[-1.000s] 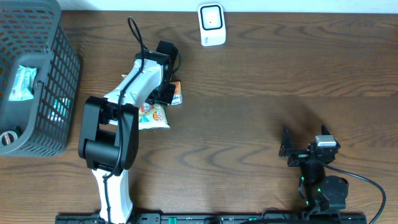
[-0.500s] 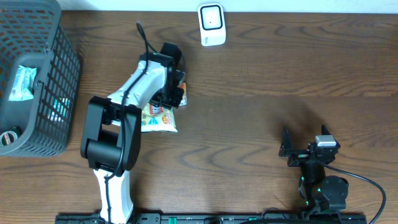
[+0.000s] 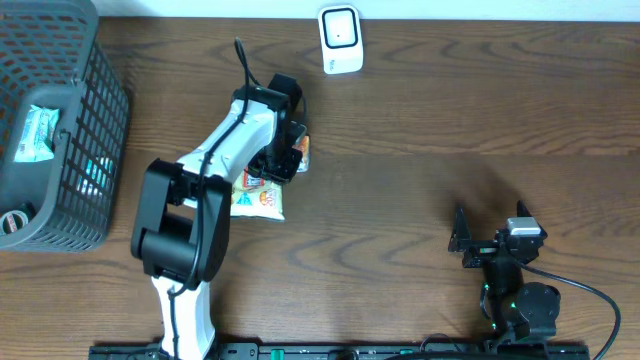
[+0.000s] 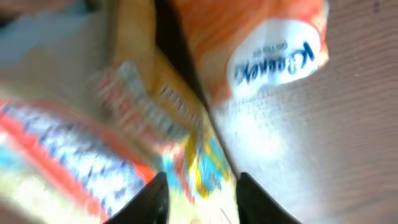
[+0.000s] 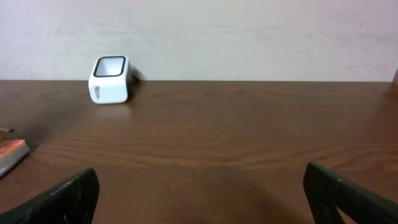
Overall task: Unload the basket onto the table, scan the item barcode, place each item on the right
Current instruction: 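Turn the held tissue pack under the scanner with the left gripper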
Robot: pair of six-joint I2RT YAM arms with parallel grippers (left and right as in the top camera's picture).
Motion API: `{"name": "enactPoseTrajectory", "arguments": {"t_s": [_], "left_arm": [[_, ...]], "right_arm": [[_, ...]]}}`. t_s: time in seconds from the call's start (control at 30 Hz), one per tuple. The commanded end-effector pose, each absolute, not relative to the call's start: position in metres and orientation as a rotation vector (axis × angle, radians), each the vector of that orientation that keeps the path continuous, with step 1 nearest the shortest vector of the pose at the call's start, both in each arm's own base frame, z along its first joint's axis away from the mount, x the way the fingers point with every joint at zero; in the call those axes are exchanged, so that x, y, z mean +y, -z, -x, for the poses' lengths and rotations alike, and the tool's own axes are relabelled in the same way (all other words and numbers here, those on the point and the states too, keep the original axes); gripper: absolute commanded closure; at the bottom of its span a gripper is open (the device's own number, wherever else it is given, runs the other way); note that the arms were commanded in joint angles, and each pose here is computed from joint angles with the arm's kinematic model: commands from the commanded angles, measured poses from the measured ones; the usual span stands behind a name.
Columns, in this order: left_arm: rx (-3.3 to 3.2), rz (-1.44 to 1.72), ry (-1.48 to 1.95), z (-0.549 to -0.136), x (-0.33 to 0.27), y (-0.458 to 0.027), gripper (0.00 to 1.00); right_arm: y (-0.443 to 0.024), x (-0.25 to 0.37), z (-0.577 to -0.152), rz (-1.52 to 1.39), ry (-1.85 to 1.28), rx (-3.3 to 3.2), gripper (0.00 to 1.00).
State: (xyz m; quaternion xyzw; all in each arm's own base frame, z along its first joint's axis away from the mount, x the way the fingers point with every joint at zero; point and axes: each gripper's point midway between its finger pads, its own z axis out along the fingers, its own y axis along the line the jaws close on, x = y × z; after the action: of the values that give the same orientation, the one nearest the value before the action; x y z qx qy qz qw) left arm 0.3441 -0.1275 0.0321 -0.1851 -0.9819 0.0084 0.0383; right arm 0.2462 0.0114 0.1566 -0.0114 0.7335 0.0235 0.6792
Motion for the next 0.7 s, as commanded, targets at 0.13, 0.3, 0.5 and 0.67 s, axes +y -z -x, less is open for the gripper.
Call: {"name": "enactPoseTrajectory", "arguments": {"t_s": [0.13,0.3,0.5,0.67], "left_arm": [[-3.042,0.474,-0.037,-0.340,-0.126,-0.052,0.49],[-3.017,0.378,-0.022,-0.330,-0.123,-0.044,0.43],[-3.007,0.376,-0.007,-0.323,-0.118,-0.026,0.42],[-3.098,0.390,0.030,-0.340,-0.116,-0.010,0.42]], "right_arm": [[-0.156,0.013,-0.246,0.024,-0.068,1.646,0.01],[-0.156,0.013,-0.246,0.024,-0.068,1.647,0.01],[-0.156,0.013,-0.246,0.024,-0.068,1.646,0.01],[-0.156,0.013,-0.246,0.024,-0.068,1.647,0.01]]}}
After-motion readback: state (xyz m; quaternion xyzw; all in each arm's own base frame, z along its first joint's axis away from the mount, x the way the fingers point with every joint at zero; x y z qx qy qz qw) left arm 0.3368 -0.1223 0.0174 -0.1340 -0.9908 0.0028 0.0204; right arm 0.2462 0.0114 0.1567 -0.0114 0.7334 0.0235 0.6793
